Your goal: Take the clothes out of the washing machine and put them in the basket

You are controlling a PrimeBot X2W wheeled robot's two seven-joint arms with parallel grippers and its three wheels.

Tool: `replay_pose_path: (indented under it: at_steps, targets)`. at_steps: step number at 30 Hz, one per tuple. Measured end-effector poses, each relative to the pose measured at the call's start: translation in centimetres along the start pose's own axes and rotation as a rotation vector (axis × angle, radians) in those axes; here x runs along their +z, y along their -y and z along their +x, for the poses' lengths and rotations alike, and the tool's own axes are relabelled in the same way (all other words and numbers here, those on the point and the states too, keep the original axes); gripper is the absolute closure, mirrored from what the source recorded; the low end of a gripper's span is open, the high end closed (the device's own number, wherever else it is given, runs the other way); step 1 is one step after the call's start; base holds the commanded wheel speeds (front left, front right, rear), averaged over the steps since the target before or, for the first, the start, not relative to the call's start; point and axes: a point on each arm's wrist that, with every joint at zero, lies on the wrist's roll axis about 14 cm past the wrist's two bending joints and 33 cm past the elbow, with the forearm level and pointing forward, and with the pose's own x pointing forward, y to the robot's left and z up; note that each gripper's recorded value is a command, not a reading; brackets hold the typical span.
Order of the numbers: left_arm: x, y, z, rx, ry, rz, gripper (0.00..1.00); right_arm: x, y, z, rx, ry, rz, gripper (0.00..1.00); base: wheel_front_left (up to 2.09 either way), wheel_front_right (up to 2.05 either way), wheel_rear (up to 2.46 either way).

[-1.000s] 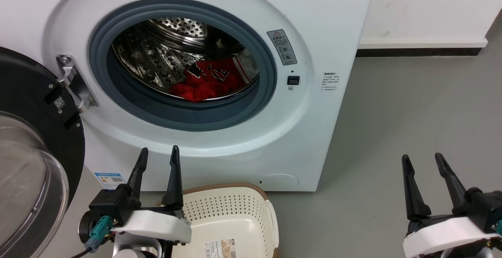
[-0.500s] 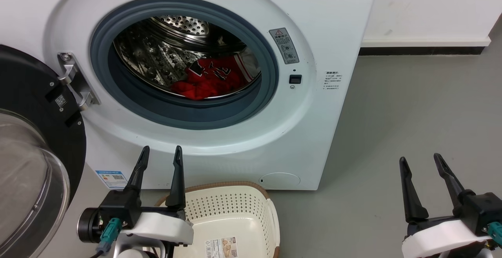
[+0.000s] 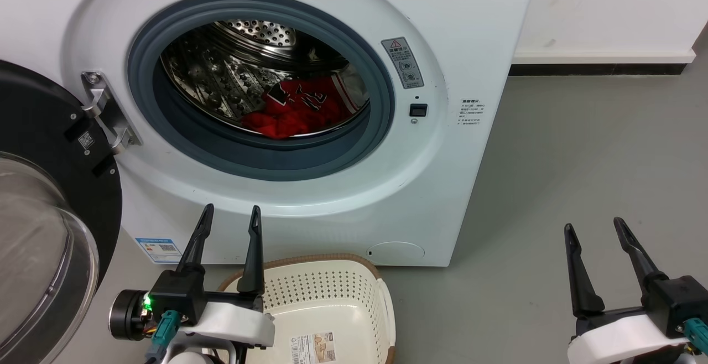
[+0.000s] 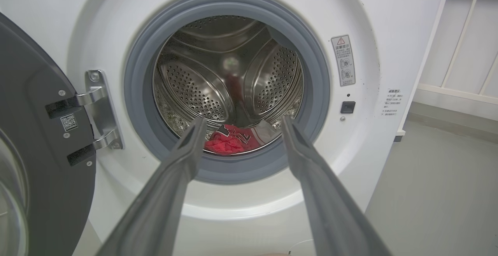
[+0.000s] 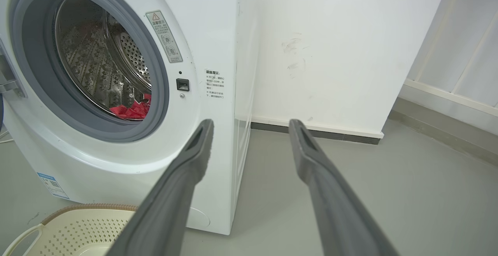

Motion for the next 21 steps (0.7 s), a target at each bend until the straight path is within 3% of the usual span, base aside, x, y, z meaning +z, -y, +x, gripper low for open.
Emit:
replay_pose_path:
  at_steps: [21]
  targets:
    - [-0.54, -0.06, 0.13, 0.003, -0.015, -0.007, 0.00, -0.53, 0.29, -0.02, -0.009, -0.014, 0.010, 0.00, 0.00, 0.00, 0.00]
